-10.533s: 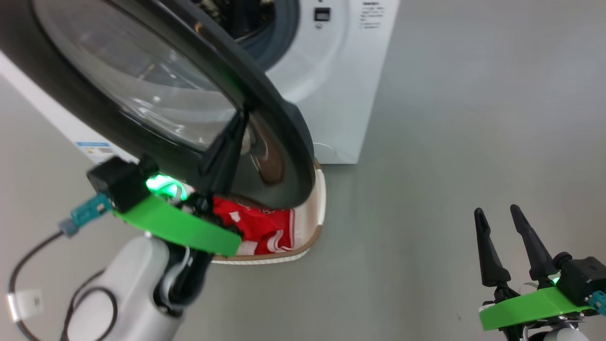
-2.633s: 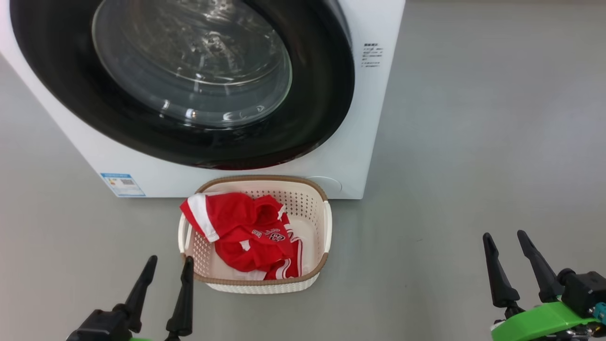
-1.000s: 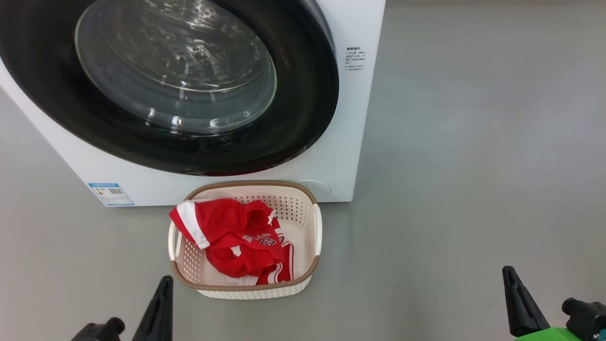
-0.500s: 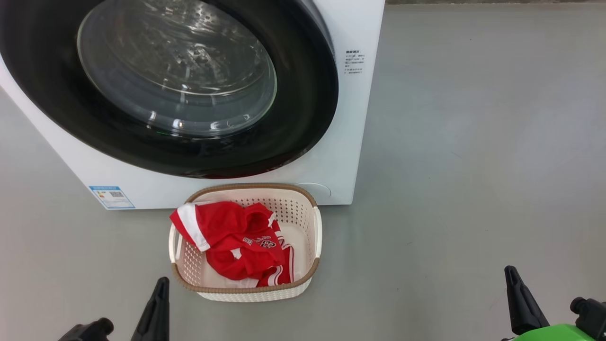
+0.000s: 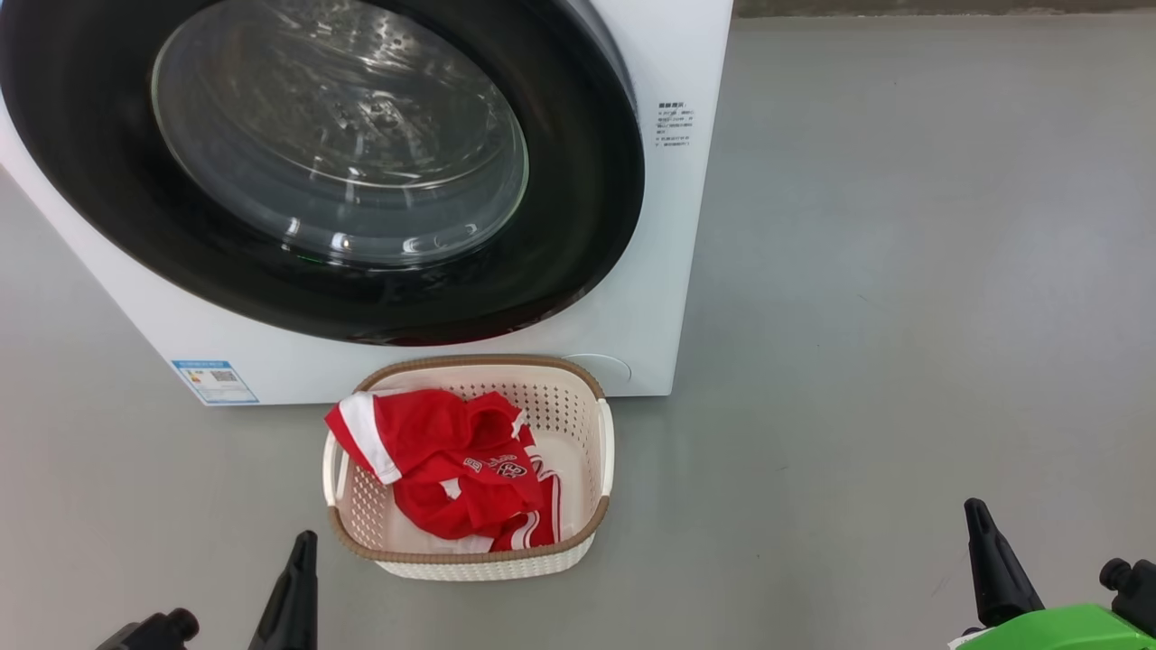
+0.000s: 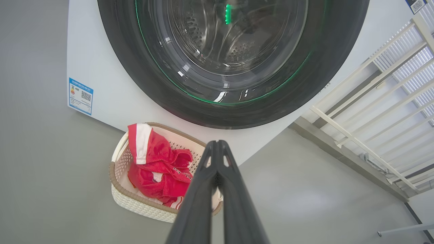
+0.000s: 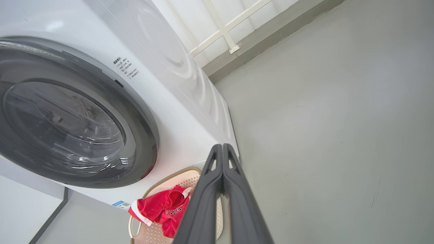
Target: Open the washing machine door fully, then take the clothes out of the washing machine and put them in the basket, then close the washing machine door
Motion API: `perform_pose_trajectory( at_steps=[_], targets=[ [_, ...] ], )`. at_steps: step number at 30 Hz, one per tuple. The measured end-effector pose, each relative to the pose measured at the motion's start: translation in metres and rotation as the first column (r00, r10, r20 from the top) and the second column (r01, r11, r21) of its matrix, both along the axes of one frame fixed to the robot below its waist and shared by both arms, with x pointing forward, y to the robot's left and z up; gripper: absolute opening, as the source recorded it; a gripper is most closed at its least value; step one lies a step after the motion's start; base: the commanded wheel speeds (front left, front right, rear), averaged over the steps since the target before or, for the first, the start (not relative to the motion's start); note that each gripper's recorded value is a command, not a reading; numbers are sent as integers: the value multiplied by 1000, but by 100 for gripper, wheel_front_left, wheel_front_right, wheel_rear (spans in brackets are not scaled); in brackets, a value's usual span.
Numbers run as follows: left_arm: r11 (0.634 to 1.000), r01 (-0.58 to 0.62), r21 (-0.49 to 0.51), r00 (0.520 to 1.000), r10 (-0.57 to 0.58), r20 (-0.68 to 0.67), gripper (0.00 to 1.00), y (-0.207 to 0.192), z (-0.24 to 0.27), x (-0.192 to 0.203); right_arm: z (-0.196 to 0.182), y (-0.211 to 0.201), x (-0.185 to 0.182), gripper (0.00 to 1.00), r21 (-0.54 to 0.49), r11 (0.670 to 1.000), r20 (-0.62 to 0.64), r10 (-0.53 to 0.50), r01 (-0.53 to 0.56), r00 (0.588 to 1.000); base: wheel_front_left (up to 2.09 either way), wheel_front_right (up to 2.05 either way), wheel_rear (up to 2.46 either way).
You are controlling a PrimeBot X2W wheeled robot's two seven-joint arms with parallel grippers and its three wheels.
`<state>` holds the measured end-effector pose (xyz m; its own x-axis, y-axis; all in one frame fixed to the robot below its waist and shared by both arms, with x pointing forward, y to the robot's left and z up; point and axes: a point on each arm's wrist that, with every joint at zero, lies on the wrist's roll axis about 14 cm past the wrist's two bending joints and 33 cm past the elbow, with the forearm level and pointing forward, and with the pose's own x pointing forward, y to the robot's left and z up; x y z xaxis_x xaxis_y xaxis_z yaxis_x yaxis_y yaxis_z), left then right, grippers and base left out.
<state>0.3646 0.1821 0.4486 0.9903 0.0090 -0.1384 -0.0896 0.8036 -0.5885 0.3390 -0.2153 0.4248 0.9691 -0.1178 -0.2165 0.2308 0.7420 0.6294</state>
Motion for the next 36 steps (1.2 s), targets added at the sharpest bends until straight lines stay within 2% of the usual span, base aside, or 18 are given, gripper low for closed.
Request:
perform_pose_trajectory(
  at_steps=[16, 36],
  targets=[
    [983, -36, -178, 999, 33, -20, 0, 3, 1, 0, 6, 1, 6, 0, 162, 986, 20, -32, 28, 999, 0, 0, 0],
    [925, -64, -376, 998, 60, -22, 0, 5, 7, 4, 17, 3, 15, 0, 344, 938, 51, -60, 39, 997, 0, 0, 0]
  ],
)
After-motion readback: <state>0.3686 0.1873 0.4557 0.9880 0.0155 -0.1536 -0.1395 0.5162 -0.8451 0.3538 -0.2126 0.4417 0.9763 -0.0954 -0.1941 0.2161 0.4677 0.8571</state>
